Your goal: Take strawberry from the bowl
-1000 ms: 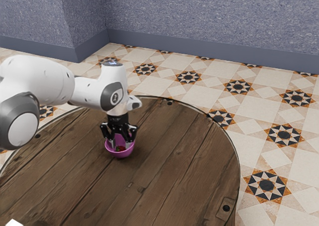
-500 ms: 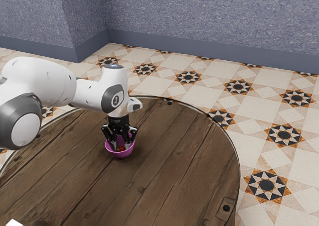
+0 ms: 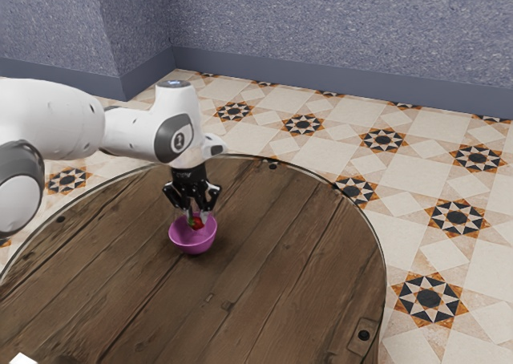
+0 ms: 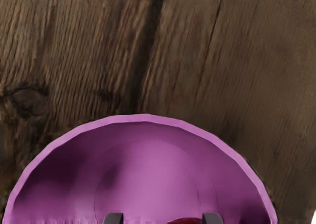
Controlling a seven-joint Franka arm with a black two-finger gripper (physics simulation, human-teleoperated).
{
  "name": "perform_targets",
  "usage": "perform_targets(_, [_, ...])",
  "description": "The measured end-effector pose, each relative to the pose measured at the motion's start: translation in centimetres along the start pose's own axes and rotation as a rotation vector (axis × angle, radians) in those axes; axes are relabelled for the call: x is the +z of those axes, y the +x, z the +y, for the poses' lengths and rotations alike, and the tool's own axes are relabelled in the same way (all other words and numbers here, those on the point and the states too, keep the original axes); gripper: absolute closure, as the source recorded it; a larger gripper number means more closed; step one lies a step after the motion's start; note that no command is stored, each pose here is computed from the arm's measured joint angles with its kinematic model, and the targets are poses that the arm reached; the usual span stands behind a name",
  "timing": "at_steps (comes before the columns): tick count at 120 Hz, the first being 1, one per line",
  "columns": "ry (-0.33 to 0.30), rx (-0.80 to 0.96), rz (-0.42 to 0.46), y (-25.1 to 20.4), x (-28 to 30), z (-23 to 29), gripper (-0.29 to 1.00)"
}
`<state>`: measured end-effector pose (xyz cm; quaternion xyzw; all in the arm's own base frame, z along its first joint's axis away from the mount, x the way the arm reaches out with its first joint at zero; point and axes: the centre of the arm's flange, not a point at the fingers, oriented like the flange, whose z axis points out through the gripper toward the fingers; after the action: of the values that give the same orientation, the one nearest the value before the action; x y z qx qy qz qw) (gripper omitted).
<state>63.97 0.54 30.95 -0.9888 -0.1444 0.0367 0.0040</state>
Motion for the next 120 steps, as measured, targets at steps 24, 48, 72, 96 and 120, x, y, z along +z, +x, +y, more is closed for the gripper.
perform_targets(24, [-0.034, 0.089, 0.011, -1.6, -2.2, 5.7, 0.63])
perform_targets(48, [-0.066, 0.193, -0.001, -2.9, -1.1, 13.0, 0.64])
perform_targets(72, [-0.08, 0.225, 0.017, -3.5, -2.5, 14.5, 0.31])
perform_targets(96, [-0.063, 0.263, 0.133, -4.1, -10.2, 13.5, 0.12])
perform_targets(120, [-0.026, 0.29, 0.278, -3.2, -21.2, 13.0, 0.05])
